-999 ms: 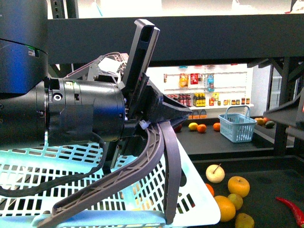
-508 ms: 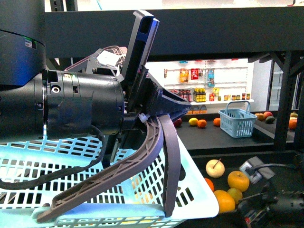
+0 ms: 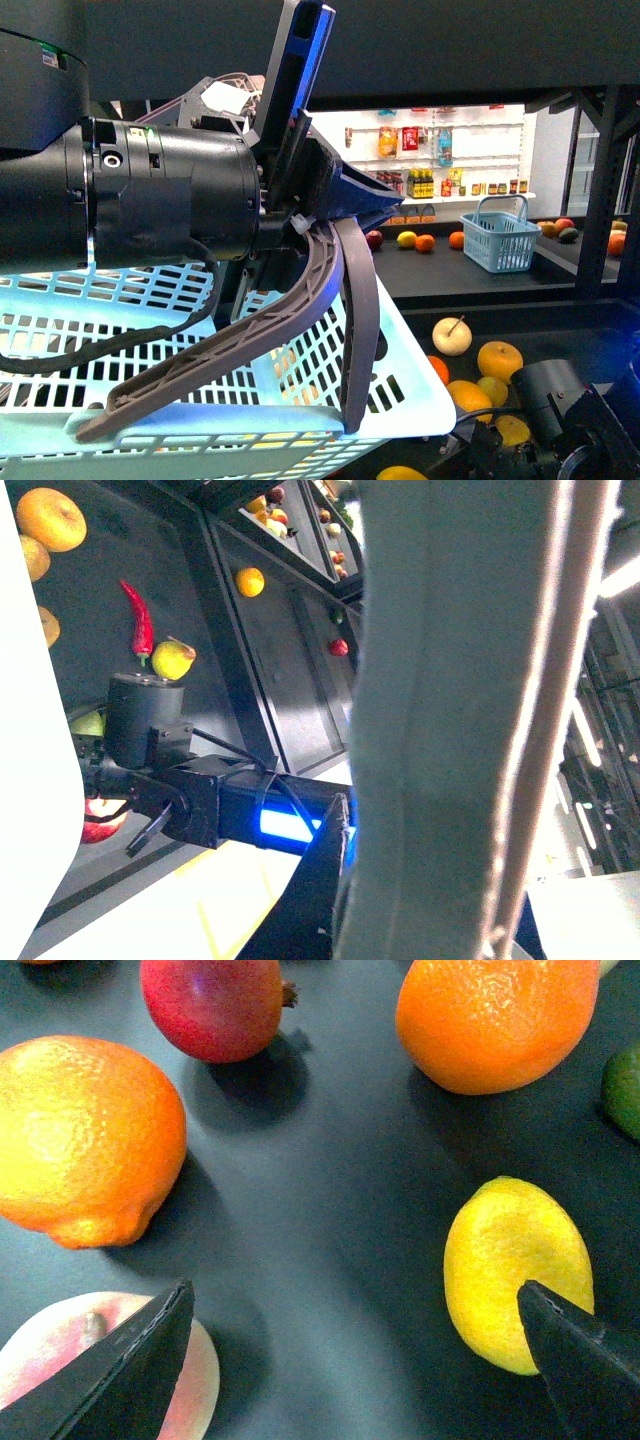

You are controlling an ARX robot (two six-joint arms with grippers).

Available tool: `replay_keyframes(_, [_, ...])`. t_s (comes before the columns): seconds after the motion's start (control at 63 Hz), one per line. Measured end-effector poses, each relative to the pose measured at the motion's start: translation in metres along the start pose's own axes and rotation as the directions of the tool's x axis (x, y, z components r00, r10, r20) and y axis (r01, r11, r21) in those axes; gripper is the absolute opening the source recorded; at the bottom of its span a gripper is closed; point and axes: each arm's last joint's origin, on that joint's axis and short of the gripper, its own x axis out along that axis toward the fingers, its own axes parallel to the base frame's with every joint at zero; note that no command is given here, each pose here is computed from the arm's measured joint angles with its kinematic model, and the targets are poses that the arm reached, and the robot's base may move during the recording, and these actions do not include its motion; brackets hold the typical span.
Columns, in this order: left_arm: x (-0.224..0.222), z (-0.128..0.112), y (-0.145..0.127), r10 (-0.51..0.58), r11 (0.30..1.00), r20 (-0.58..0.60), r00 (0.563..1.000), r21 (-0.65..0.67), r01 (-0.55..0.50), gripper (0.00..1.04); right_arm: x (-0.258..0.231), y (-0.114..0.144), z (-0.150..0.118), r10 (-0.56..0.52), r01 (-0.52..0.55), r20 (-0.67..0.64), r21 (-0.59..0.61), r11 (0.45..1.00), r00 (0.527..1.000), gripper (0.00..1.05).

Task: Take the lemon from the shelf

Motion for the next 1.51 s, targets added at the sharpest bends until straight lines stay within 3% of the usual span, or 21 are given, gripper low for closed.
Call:
replay_keyframes(0.476, [0.0, 0.0, 0.0, 0.0, 1.0, 0.0, 1.0, 0.0, 0.0, 0.07, 0.038, -0.016, -0.02, -0.01, 0.01, -0.026, -0.006, 1.0, 1.0, 0.97])
replay_keyframes(1.19, [0.0, 0.0, 0.0, 0.0, 1.0, 0.0, 1.0, 0.0, 0.0, 0.07, 0.047, -0.048, -0.026, -0.159, 0.158, -0.029, -0.043, 0.986, 0.987, 0.97])
replay_keyframes(1.507, [0.0, 0.0, 0.0, 0.0, 1.0, 0.0, 1.0, 0.0, 0.0, 0.07, 0.056, -0.048, -0.055, -0.176, 0.175, -0.065, -0.022, 0.984, 0.982, 0.97])
